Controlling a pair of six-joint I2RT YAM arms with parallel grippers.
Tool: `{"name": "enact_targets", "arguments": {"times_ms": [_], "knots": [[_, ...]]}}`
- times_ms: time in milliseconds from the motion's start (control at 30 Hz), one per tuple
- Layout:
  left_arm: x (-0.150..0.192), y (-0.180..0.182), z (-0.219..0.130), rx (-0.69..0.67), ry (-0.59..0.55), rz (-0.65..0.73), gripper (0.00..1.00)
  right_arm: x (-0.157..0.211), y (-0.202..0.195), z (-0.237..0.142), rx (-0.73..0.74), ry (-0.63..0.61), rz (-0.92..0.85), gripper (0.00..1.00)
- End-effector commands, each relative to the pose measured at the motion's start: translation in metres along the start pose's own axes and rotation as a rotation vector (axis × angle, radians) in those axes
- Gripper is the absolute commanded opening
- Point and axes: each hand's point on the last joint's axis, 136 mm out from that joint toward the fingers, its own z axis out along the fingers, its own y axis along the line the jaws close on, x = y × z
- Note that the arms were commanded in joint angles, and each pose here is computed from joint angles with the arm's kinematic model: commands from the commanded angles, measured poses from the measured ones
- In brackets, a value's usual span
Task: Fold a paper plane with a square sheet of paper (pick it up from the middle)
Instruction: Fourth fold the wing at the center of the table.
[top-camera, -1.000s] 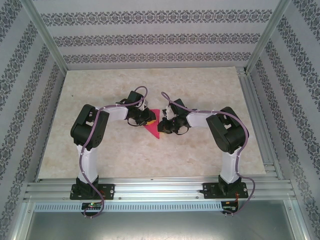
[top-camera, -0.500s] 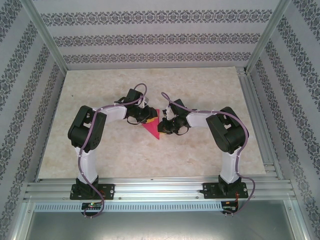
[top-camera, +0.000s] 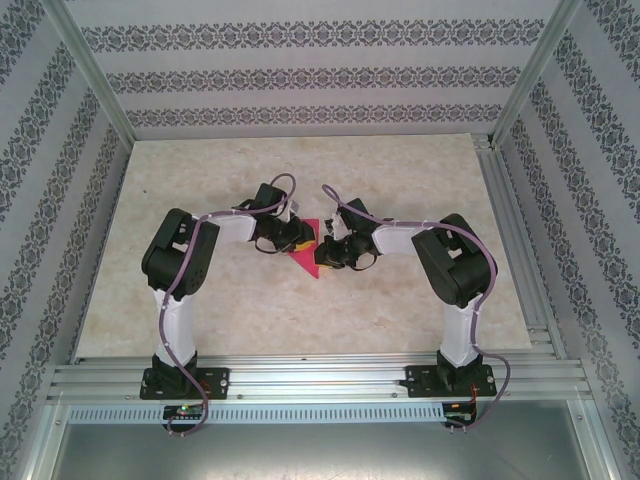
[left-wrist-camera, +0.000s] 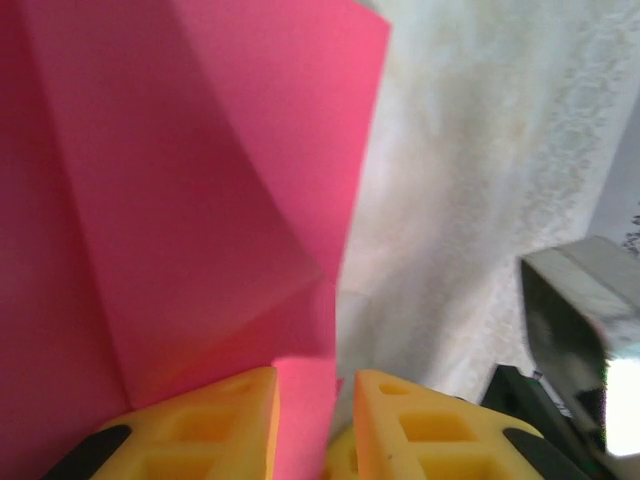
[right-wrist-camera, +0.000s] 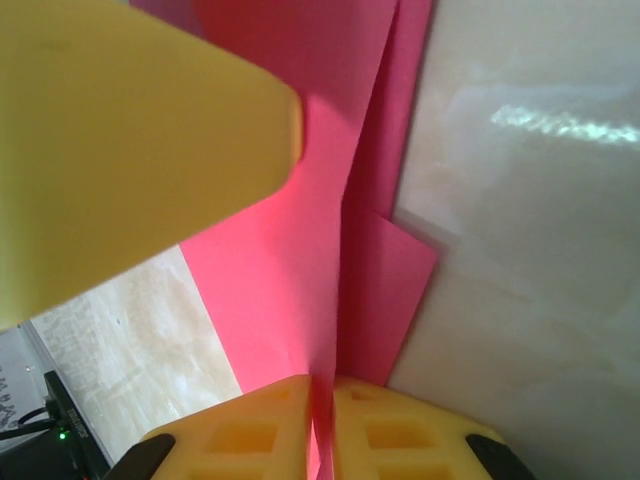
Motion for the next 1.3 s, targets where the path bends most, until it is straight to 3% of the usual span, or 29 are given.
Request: {"name": "enact_targets", "arguments": {"times_ms": [0,233,367,633,800,1033,1267], "knots": [[0.003,0.018,0.007,-0.087,0.009,0.019,0.27,0.002,0.002,-0.002,0.019,-0.009,0.006,0.15],[0.004,0.019,0.006,-0.109,0.020,0.039,0.26,0.014,0.011,-0.010,-0.011,0.004,0.015,0.17],[0.005,0.017,0.006,-0.101,0.028,0.043,0.26,0.023,0.017,-0.011,-0.020,0.027,0.005,0.13],[0.004,0.018,0.005,-0.108,0.026,0.046,0.26,0.036,-0.010,0.006,0.076,0.077,0.032,0.07],[0.004,0.018,0.006,-0.107,0.027,0.045,0.26,0.039,-0.018,0.008,0.096,0.090,0.045,0.12],[0.005,0.018,0.005,-0.113,0.032,0.051,0.25,0.024,0.017,-0.014,-0.006,0.014,0.014,0.17],[0.005,0.018,0.006,-0.115,0.033,0.054,0.25,0.011,0.027,-0.032,-0.050,-0.050,0.020,0.19]]}}
